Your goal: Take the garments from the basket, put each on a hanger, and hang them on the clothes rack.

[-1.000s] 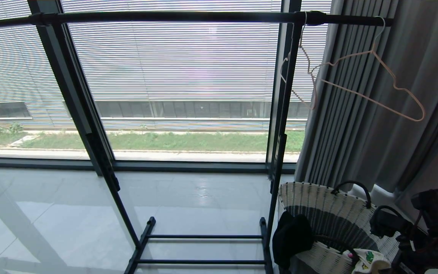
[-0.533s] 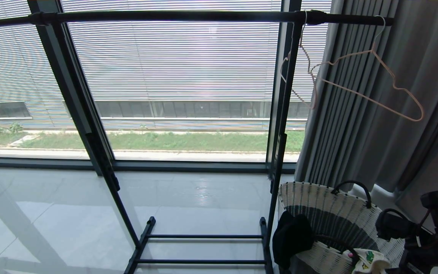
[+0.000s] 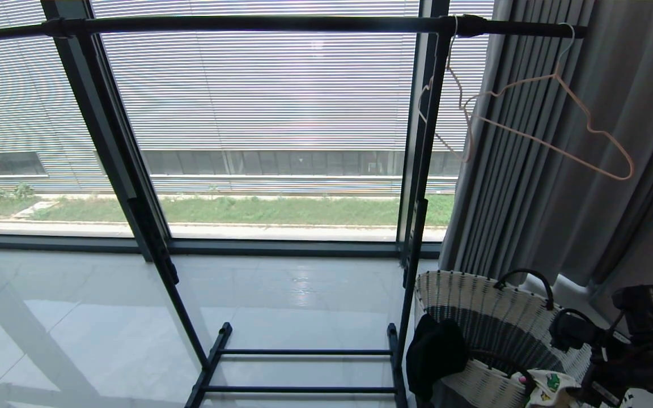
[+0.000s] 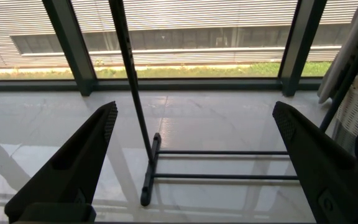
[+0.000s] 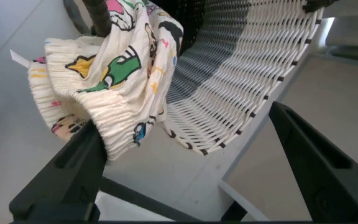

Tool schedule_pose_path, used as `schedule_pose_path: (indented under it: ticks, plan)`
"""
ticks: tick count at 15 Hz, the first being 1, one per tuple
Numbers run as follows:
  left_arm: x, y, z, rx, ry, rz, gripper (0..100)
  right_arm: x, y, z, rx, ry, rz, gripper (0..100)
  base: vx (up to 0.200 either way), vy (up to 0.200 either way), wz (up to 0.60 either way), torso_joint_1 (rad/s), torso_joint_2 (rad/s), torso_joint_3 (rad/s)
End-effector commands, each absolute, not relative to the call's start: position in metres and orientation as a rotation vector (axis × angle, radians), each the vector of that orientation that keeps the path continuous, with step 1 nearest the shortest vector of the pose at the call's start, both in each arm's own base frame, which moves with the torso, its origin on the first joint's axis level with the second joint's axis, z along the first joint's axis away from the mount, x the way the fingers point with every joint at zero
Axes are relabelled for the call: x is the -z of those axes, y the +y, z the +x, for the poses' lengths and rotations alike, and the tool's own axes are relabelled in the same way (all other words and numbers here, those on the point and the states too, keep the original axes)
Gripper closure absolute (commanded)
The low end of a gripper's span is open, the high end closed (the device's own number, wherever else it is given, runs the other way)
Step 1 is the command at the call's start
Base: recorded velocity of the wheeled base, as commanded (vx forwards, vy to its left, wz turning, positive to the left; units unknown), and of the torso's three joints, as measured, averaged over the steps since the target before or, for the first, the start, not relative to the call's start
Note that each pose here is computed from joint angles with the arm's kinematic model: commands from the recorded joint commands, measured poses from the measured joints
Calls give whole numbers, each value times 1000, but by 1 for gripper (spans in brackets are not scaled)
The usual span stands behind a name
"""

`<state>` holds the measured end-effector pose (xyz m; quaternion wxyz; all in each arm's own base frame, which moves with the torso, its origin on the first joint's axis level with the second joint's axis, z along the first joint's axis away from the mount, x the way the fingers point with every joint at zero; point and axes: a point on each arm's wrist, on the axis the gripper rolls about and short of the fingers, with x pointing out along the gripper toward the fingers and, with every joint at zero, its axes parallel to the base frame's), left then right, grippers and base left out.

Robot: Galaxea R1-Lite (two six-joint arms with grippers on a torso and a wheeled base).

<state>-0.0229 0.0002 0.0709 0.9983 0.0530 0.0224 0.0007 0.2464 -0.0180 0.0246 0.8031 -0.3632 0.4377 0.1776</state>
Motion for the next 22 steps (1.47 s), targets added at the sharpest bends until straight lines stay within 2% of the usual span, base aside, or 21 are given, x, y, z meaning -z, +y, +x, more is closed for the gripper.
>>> schedule_pose_path:
  ticks: [1,7,8,11,13,15,17,18,20,22]
  plan:
    - [-71,0,-23,-2,46,106,0,-9,-18,250,-394,972,-772,0,0,0,0,0,0,0]
    - [-71,0,-23,-2,45,106,0,2,-21,258,-372,945,-768,0,0,0,0,0,0,0]
    - [-71,0,-23,-2,45,106,0,1,-21,257,-370,944,-765,100,0,0,0,0,0,0]
    - [-71,0,-23,-2,45,106,0,-26,-17,241,-347,864,-757,100,0,0,0,0,0,0]
    - [-71,0,-23,-2,46,114,0,-57,-8,224,-341,755,-717,100,0,0,0,0,0,0]
    - [-71,0,-23,-1,45,140,0,-110,7,196,-328,655,-667,100,0,0,0,0,0,0]
    - [-71,0,-23,-1,45,161,0,-146,12,171,-340,645,-652,100,0,0,0,0,0,0]
    - [-71,0,-23,2,45,175,0,-182,14,143,-352,672,-653,100,0,0,0,0,0,0]
    - [-71,0,-23,4,44,175,0,-203,11,112,-357,714,-658,100,0,0,0,0,0,0]
    - [-71,0,-23,4,44,173,0,-208,9,97,-319,682,-671,100,-200,0,0,2,2,7]
